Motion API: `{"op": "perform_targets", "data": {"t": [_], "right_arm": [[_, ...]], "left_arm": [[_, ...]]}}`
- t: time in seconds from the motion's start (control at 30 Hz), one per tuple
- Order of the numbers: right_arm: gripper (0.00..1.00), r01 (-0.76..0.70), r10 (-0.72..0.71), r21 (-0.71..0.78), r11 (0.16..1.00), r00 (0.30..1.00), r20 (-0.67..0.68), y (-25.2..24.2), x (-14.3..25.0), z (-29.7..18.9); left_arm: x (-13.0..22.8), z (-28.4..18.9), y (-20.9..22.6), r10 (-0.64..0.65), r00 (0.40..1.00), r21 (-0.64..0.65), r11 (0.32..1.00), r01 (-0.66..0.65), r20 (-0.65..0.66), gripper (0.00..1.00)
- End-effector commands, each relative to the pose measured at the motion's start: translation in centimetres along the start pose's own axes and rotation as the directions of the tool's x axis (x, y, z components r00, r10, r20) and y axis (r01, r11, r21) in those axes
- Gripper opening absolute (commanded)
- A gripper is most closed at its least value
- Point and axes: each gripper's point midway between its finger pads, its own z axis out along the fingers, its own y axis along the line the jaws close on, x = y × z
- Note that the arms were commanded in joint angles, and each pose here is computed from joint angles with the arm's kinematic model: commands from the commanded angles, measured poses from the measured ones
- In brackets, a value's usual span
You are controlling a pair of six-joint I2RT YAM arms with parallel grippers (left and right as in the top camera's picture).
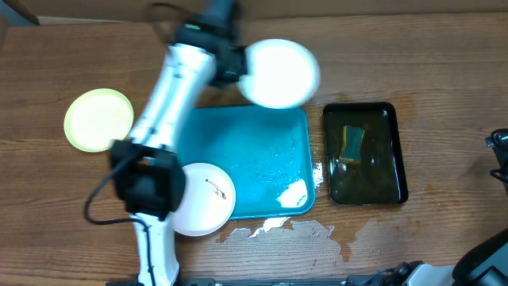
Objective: Clean dirty plates on tray and stack at the side
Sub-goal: 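Carry the white plate left and stack it on the yellow plate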
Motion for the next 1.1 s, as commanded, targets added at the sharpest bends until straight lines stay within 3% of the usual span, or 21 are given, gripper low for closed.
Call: {"op": "perform_targets", "data": {"t": [0.0, 0.2, 0.43, 0.67, 0.87, 0.93, 0.97, 1.0, 1.07], "right_arm": [[1.00, -0.007, 0.008, -0.022, 1.000, 0.999, 0.041, 0.7, -1.4, -0.9], [1.00, -0.007, 0.008, -0.022, 1.000, 0.999, 0.041, 0.7, -1.4, -0.9], [1.00, -0.007, 0.008, -0.022, 1.000, 0.999, 0.041, 0.7, -1.4, -0.9], [1.00, -0.007, 0.008, -0.022, 1.000, 0.999, 0.041, 0.7, -1.4, -0.9], [1.00, -0.007, 0.008, -0.022, 1.000, 0.999, 0.041, 0.7, -1.4, -0.9], [1.00, -0.007, 0.008, -0.022, 1.000, 0.999, 0.041, 0.7, -1.4, -0.9], [1.00, -0.007, 0.007, -0.022, 1.000, 0.999, 0.041, 0.7, -1.4, -0.9], [1.00, -0.007, 0.008, -0.022, 1.000, 0.999, 0.041, 0.7, -1.4, -0.9], [1.00, -0.007, 0.008, -0.022, 1.000, 0.999, 0.041, 0.7, -1.4, -0.9]], "left_arm": [[-3.3, -5.5, 8.1, -0.194, 0.979, -0.001, 0.981, 0.194, 0.070, 0.04], [-3.1, -9.3, 22.7, -0.474, 0.875, -0.097, 0.870, 0.483, 0.101, 0.04], [0.3, -11.7, 33.7, -0.673, 0.727, -0.161, 0.709, 0.686, 0.135, 0.04], [4.5, -10.8, 39.7, -0.768, 0.627, -0.233, 0.591, 0.772, 0.130, 0.04], [6.1, -8.3, 41.2, -0.789, 0.604, -0.241, 0.568, 0.787, 0.116, 0.04], [6.0, -8.0, 41.1, -0.788, 0.606, -0.231, 0.572, 0.787, 0.112, 0.15], [5.7, -7.9, 40.8, -0.784, 0.612, -0.215, 0.582, 0.784, 0.108, 0.57], [5.5, -7.9, 40.5, -0.775, 0.624, -0.197, 0.600, 0.776, 0.099, 0.80], [5.2, -7.7, 40.0, -0.767, 0.637, -0.166, 0.619, 0.767, 0.082, 0.87]]}}
